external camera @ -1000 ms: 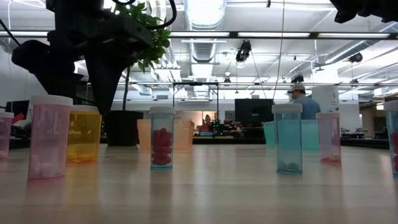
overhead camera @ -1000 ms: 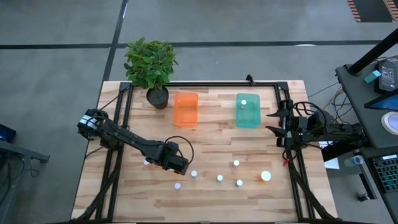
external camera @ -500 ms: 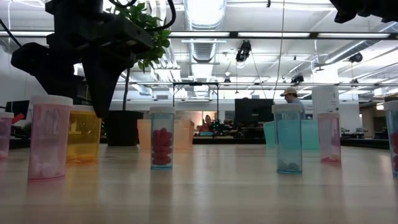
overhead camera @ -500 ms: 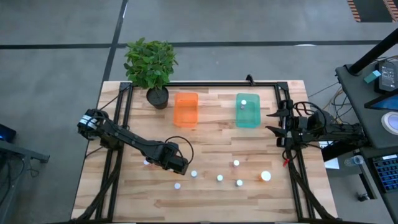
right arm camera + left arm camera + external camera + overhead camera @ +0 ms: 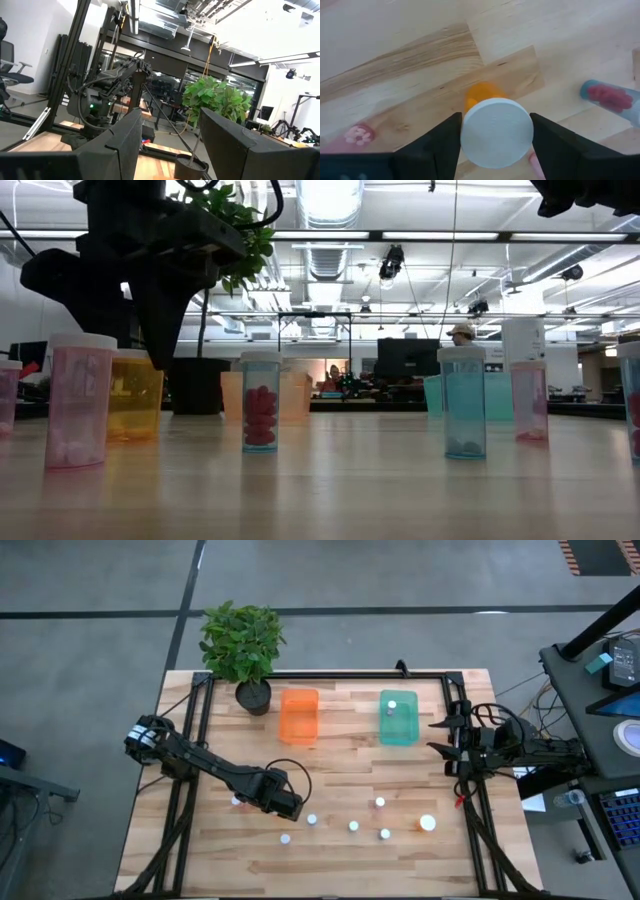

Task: Pick and place medicine bottles into bin by pill shape (circle, oval)
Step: Put the left orange capsule bottle into the orange bin

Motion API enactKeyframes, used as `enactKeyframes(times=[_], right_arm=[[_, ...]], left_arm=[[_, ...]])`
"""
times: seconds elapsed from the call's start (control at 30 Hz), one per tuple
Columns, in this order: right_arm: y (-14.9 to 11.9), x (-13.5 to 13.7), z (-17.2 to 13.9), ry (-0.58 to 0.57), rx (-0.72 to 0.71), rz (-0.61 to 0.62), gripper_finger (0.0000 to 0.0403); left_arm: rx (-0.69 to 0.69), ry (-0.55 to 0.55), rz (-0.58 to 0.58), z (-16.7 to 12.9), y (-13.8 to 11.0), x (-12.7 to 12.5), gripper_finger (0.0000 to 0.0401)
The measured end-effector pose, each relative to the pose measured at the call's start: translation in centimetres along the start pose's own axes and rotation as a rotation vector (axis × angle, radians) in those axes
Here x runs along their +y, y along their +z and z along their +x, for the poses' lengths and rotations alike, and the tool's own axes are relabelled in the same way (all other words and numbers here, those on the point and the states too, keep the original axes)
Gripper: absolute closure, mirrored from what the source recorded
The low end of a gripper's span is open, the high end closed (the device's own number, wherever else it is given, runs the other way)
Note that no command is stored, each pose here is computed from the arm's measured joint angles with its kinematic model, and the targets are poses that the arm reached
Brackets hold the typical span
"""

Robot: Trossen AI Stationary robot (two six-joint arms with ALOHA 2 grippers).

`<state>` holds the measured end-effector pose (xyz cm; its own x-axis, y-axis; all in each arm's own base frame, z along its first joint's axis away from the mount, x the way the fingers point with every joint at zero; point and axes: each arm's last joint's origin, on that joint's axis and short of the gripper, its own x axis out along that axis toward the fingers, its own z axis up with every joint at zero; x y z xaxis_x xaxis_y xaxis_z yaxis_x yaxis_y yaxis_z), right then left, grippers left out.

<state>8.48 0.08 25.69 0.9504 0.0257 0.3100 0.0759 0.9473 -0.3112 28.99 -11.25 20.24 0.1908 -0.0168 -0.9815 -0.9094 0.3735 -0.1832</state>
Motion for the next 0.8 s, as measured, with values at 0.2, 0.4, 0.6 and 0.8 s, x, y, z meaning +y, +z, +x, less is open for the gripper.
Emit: enactKeyframes(times=[0.2, 0.4, 0.6, 0.8], right_arm=[[0.0, 0.0, 0.0, 0.0, 0.001, -0.007, 0.0216], [0.0, 0.0, 0.0, 0.0, 0.001, -0.007, 0.0216], [0.0, 0.0, 0.0, -0.001, 0.001, -0.01, 0.0216], [0.0, 0.0, 0.0, -0.005, 0.002, -0.013, 0.0216]], left_arm=[[-0.002, -0.004, 0.012, -0.1, 0.0, -0.1, 0.021], [-0.005, -0.028, 0.051, -0.7, 0.1, -0.5, 0.0211], [-0.05, -0.096, 0.101, -2.8, 0.3, -0.4, 0.0212], [-0.263, -0.23, 0.178, -6.5, 1.0, -0.4, 0.0212]])
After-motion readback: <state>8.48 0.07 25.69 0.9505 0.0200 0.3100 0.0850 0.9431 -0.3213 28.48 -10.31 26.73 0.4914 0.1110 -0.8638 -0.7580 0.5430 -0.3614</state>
